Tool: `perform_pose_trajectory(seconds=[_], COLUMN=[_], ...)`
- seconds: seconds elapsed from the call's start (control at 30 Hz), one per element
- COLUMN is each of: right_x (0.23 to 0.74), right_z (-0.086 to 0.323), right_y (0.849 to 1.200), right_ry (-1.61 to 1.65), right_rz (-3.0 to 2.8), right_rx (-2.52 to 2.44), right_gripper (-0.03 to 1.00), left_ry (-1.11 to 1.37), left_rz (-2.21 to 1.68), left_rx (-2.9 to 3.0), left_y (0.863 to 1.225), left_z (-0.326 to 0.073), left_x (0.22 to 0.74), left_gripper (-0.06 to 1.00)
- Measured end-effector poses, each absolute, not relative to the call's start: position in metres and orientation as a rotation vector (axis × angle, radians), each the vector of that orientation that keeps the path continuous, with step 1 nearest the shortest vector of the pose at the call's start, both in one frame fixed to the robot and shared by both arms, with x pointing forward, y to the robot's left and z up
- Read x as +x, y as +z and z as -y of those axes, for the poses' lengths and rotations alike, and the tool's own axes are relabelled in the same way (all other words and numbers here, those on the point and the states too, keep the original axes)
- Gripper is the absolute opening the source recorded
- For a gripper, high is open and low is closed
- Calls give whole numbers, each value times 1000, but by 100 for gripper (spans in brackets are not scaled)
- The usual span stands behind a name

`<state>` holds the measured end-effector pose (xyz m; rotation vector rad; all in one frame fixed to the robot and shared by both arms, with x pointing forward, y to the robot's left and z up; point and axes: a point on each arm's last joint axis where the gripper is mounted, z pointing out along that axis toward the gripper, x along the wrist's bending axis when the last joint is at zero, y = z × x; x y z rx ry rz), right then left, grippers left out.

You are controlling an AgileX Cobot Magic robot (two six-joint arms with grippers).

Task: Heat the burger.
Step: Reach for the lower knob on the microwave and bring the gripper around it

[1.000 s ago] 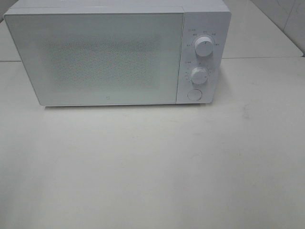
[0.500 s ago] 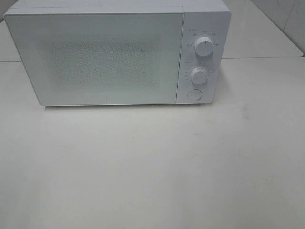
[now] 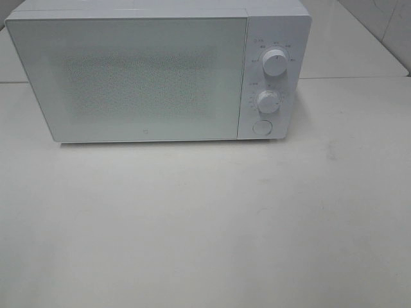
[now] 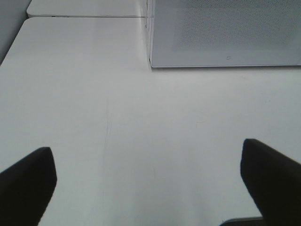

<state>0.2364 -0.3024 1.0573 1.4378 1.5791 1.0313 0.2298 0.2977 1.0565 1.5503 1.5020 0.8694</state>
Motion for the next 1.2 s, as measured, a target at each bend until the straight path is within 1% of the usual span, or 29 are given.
perform_pose_trajectory(seconds=[0.8, 0.97, 1.07, 1.2], right_x=[236, 243, 260, 271], right_z=[302, 301, 298, 296], right_y=[1057, 1068, 1079, 1083], right_ry=[1032, 1046, 1082, 1095], right_rz=[-1578, -1565, -1541, -1537], right_rx=[1437, 1422, 1395, 1390], right_gripper=[75, 75, 75, 74], left_ry=[869, 869, 869, 869], left_rz=[-1502, -1502, -1502, -1502], left_rx=[1550, 1550, 1550, 1550], left_y=[1056, 1056, 1056, 1056], left_z=[-298, -298, -298, -298], left_x=[230, 230, 230, 230], left_gripper=[99, 99, 99, 99])
